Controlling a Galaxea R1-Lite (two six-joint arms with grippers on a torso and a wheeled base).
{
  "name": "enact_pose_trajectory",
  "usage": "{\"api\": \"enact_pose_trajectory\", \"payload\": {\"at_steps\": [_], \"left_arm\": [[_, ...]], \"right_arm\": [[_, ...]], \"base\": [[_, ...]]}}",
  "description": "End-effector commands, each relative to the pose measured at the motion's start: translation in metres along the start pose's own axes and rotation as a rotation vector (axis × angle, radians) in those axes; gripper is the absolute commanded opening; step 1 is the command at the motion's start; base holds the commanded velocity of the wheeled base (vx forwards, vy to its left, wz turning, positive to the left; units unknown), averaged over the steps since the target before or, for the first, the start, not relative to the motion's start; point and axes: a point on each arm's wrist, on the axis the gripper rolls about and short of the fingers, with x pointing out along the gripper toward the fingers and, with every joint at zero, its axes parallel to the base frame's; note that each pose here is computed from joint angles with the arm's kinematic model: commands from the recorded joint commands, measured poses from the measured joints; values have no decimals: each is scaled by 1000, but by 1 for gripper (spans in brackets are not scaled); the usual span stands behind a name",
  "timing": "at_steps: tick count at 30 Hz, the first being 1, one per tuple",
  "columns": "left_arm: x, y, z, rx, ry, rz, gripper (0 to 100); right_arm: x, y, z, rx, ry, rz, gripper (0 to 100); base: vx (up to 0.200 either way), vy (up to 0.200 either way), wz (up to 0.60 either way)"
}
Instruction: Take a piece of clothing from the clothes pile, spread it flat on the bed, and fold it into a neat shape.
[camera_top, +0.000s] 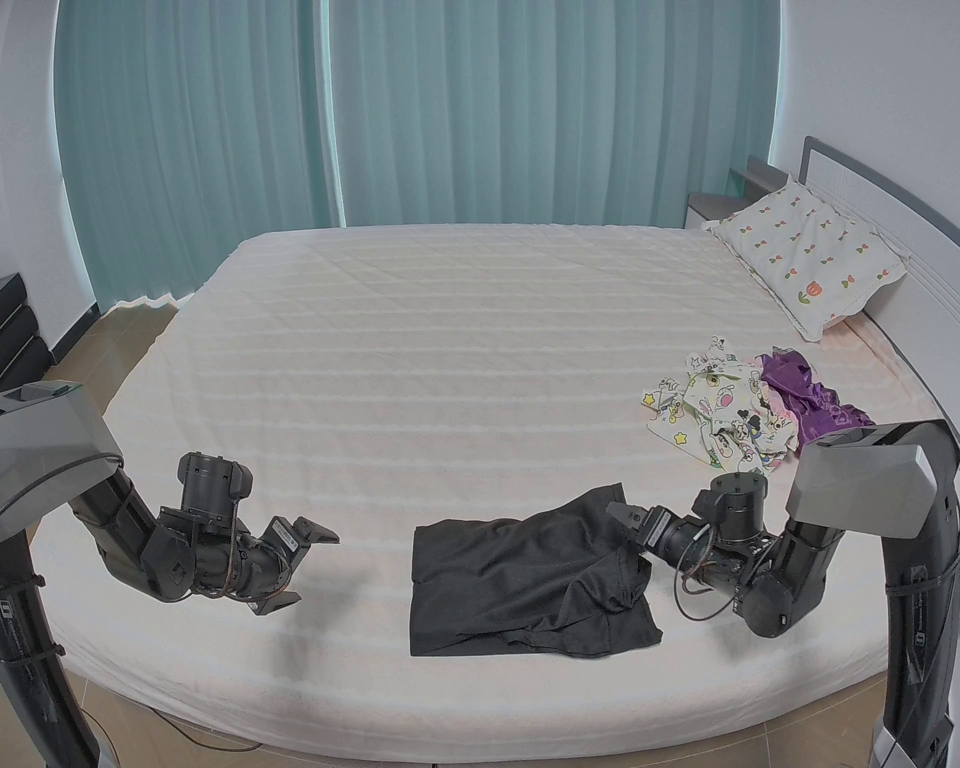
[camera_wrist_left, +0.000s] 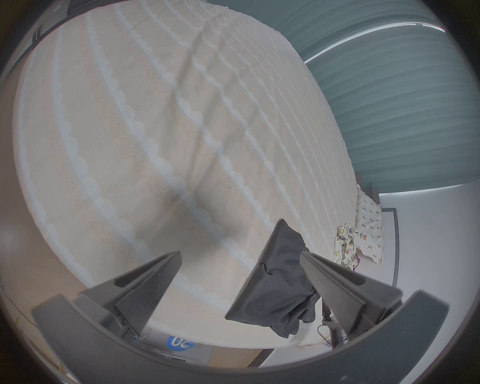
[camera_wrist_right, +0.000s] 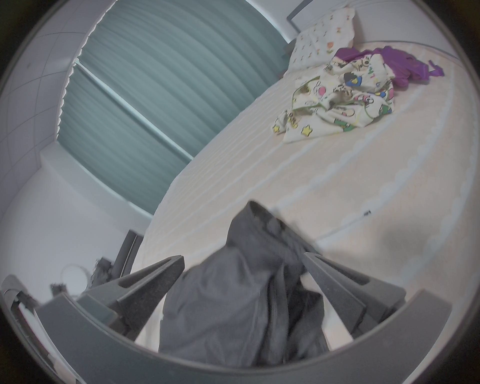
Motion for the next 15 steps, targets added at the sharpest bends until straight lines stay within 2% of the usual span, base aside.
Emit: {"api": "enact_pose_trajectory", "payload": {"at_steps": [1,6,11,15], "left_arm": [[1,0,-1,0,3,1,100],[1,1,0,-1,1,2,100],[1,0,0,1,1,0,100],[1,-1,0,1,0,-1,100]], "right_arm": [[-47,0,-4,-83,145,83,100],[-51,-10,-27,-157,248,65,100],[-45,-9,-38,-169,276,78,100],[-36,-5,-39,-171,246,112,100]], "base": [[0,0,0],[0,0,0],[0,0,0],[0,0,0]]}}
